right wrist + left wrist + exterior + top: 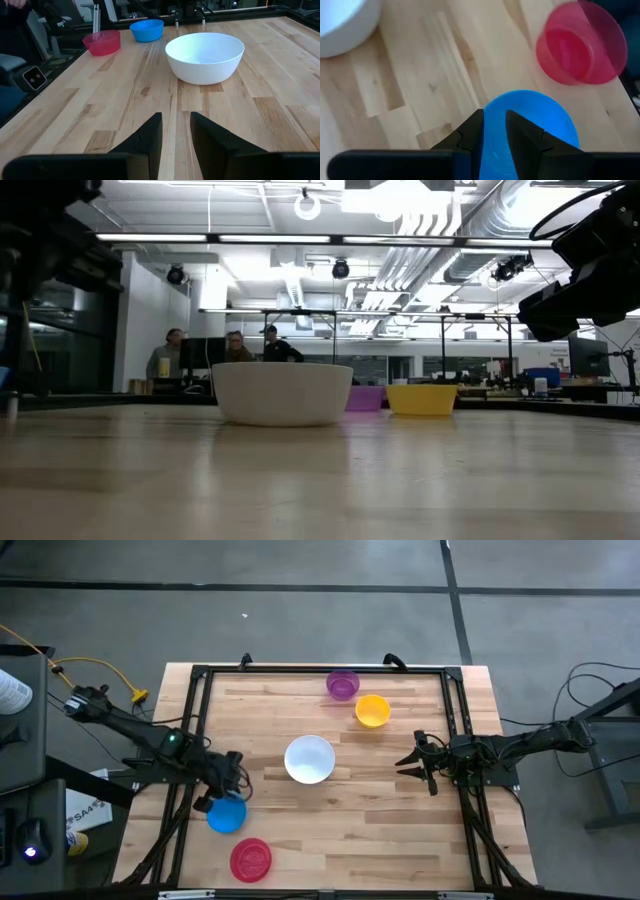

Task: Nest bowls inside each other
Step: Stack the blue bowl on the white bowl

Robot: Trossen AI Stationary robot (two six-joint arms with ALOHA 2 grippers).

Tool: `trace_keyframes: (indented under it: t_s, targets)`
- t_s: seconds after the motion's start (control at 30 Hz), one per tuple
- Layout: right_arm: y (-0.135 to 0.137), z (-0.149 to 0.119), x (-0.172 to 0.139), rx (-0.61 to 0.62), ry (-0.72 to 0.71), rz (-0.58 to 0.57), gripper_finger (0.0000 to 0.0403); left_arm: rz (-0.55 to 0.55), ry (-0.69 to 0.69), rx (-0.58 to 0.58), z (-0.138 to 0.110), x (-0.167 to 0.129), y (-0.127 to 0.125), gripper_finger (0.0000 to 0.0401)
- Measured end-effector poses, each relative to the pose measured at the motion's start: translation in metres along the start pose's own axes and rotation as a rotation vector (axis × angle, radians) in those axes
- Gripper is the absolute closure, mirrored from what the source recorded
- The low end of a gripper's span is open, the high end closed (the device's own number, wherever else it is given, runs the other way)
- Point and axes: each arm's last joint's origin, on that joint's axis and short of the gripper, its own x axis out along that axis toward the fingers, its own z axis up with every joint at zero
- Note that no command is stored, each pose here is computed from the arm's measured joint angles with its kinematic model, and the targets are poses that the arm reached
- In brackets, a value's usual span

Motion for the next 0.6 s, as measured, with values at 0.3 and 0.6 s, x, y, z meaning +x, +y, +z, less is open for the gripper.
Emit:
trace_keyframes:
  t_s: [0.3,0.6]
  targets:
    - [0.000,0.000,0.000,0.000,0.000,0.000,0.0308,-0.017,0.057,0.024,0.000,0.009,-0.006,0.0320]
    - [0.000,0.000,0.000,0.000,0.001,0.000,0.0308,-0.017,0.130,0.007,0.001,0.020,-0.006,0.0320]
